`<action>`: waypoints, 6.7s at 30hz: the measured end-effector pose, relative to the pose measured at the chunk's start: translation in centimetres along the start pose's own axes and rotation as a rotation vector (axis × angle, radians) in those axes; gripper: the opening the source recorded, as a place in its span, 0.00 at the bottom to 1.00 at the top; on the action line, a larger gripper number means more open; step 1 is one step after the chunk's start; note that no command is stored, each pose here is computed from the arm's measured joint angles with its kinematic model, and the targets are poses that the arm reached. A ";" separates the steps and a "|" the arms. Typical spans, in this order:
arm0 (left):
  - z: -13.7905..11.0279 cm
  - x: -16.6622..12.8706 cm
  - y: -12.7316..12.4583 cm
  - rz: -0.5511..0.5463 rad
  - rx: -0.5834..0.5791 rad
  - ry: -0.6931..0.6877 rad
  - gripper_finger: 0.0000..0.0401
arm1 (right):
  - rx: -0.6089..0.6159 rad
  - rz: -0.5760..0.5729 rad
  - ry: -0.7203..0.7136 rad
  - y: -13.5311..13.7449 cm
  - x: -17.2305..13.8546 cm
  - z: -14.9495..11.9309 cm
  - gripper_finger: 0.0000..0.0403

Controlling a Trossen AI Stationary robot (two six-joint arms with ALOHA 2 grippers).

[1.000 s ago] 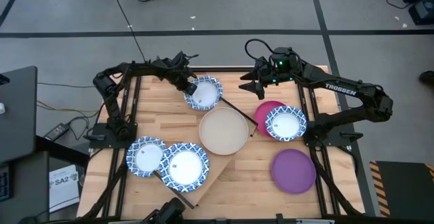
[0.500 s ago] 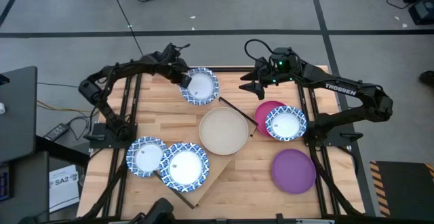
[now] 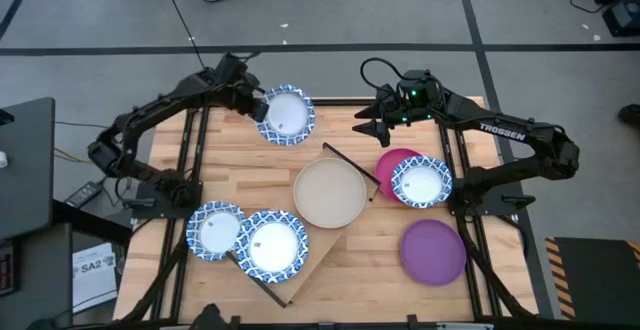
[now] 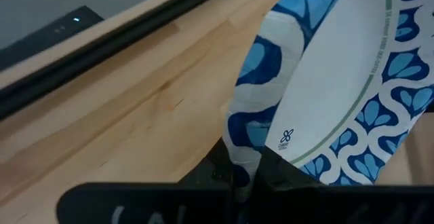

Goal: Place and stack plates onto a shelf
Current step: Stack the white blue patterned plate on top of the white blue patterned plate on the shelf

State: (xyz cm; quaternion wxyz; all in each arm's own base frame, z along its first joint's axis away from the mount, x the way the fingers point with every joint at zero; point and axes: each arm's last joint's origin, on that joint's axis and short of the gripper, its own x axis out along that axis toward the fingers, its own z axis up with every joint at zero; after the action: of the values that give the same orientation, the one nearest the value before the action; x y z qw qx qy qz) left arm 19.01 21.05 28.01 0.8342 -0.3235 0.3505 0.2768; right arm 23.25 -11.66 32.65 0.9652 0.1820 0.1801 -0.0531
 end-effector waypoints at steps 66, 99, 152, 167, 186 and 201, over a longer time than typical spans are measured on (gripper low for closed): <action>-11.8 -13.1 -21.3 -0.270 0.181 0.579 0.03 | 0.001 0.000 0.002 0.0 0.0 0.0 0.63; -14.3 -9.5 -24.4 -0.112 0.204 0.612 0.03 | 0.000 0.002 0.002 0.0 0.0 0.0 0.63; -13.9 -11.9 -22.5 -0.170 0.279 0.682 0.36 | 0.001 0.001 0.002 0.0 0.0 0.0 0.63; -12.5 -17.1 -18.6 -0.142 0.384 0.284 0.36 | 0.001 0.001 0.003 0.0 0.0 0.0 0.63; -11.6 -21.2 -14.6 -0.022 0.538 -0.100 0.36 | 0.001 0.001 0.004 0.0 0.0 0.0 0.63; -12.4 -22.3 -12.1 0.048 0.397 -0.042 0.36 | 0.001 0.001 0.003 0.0 0.0 0.0 0.63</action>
State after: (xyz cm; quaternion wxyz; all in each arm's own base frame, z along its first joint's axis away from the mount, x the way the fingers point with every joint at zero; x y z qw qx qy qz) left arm 8.95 -1.00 42.50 0.8820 -0.1382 0.3883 0.2285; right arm 23.26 -11.61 32.62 0.9648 0.1827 0.1816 -0.0524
